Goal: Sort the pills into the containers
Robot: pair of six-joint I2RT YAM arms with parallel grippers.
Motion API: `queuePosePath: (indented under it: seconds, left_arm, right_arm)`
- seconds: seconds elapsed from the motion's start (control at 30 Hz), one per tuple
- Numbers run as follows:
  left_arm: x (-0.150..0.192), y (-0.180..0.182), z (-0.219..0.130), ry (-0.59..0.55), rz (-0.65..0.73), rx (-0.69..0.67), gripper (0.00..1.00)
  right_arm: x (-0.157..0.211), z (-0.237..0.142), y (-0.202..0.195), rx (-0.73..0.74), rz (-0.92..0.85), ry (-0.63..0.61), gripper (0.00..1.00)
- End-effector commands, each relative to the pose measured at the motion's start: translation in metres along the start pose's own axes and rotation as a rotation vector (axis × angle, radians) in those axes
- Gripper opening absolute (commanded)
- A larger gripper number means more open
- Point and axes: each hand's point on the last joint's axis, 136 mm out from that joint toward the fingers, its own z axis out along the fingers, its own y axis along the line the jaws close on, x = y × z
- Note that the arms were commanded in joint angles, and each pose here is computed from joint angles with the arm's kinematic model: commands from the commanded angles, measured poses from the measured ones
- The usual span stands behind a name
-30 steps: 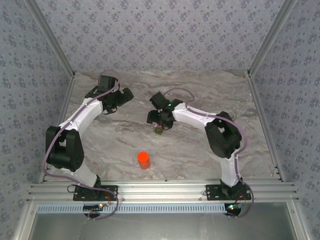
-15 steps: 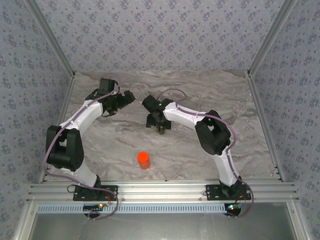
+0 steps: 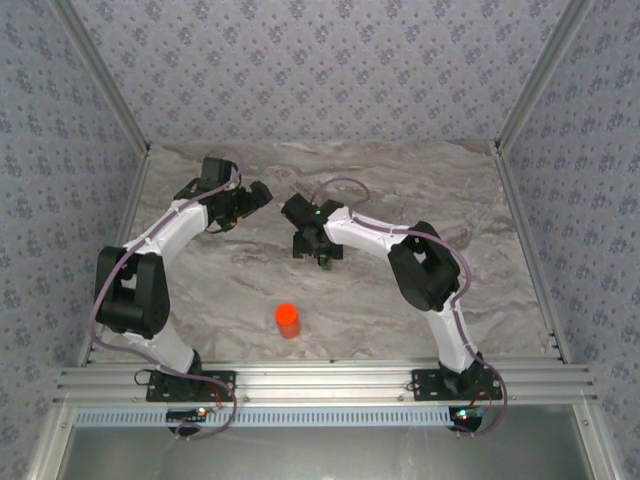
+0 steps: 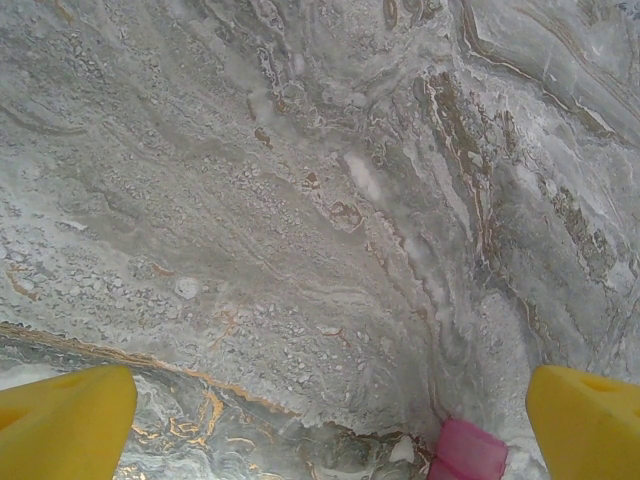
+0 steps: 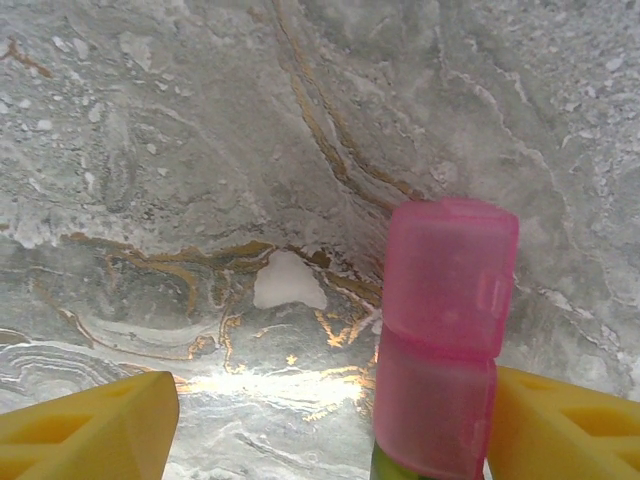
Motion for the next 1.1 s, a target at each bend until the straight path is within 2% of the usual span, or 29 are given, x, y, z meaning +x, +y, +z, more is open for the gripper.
queuePosePath:
  seconds: [0.0, 0.23, 0.43, 0.83, 1.07]
  left_arm:
    - [-0.003, -0.001, 0.003, -0.002, -0.017, 0.015, 1.00]
    - [-0.002, -0.002, 0.003, -0.001, -0.017, 0.018, 1.00]
    - [0.000, -0.001, 0.004, 0.002, -0.018, 0.021, 1.00]
    - [0.001, 0.001, 0.005, 0.007, -0.014, 0.019, 1.00]
    - [0.000, 0.000, 0.006, 0.006, -0.013, 0.017, 1.00]
  right_arm:
    - [-0.009, -0.021, 0.016, -0.047, -0.030, -0.041, 0.79]
    - [-0.012, -0.038, 0.032, -0.102, -0.061, -0.062, 0.78]
    - [-0.018, -0.054, 0.031, -0.123, -0.059, -0.081, 0.77]
    - [-0.002, -0.028, 0.005, -0.054, 0.009, -0.018, 0.77]
    - [-0.005, -0.014, 0.012, -0.082, 0.022, 0.007, 0.77]
